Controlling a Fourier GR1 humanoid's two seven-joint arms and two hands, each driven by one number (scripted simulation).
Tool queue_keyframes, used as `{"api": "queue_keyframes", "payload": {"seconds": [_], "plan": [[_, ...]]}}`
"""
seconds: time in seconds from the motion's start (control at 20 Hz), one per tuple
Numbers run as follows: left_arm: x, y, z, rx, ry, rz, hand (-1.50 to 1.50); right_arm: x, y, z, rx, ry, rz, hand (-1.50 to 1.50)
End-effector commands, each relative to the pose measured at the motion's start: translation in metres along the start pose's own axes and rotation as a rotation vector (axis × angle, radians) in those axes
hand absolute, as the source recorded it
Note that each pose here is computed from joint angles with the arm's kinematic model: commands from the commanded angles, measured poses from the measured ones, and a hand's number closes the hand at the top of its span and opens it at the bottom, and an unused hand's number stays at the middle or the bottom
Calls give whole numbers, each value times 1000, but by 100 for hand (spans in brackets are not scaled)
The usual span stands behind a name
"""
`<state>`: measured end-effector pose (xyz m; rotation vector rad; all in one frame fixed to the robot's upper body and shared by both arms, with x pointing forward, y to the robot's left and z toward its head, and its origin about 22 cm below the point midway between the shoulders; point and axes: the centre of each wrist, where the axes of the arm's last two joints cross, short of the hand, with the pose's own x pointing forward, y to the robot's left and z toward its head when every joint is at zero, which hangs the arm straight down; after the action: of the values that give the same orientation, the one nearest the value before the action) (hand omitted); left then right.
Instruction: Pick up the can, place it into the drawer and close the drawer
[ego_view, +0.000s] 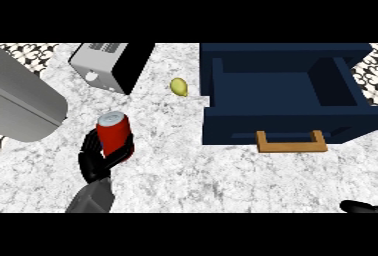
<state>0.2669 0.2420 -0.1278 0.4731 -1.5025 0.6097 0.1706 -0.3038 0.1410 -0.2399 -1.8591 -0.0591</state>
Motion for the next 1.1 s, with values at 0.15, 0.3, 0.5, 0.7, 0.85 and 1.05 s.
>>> {"api": "queue_keyframes", "payload": {"seconds": [0.15,0.3,0.5,0.7,0.85,1.05], "plan": [[28,-47,-22,-565,-1,-50,150,-4,11,-5,40,-15,-25,-150],[32,-67,-24,-629,12,27,150,2,8,-5,34,-14,7,-150],[38,-76,-30,-669,-10,59,150,19,10,9,-12,-14,7,-150],[81,-115,-34,-722,-23,33,150,8,1,23,-8,-8,28,-150],[105,-136,-30,-764,-80,23,150,16,-7,4,-40,-10,22,-150],[132,-155,-9,-812,-97,28,150,0,14,10,-39,-31,39,-150]]}}
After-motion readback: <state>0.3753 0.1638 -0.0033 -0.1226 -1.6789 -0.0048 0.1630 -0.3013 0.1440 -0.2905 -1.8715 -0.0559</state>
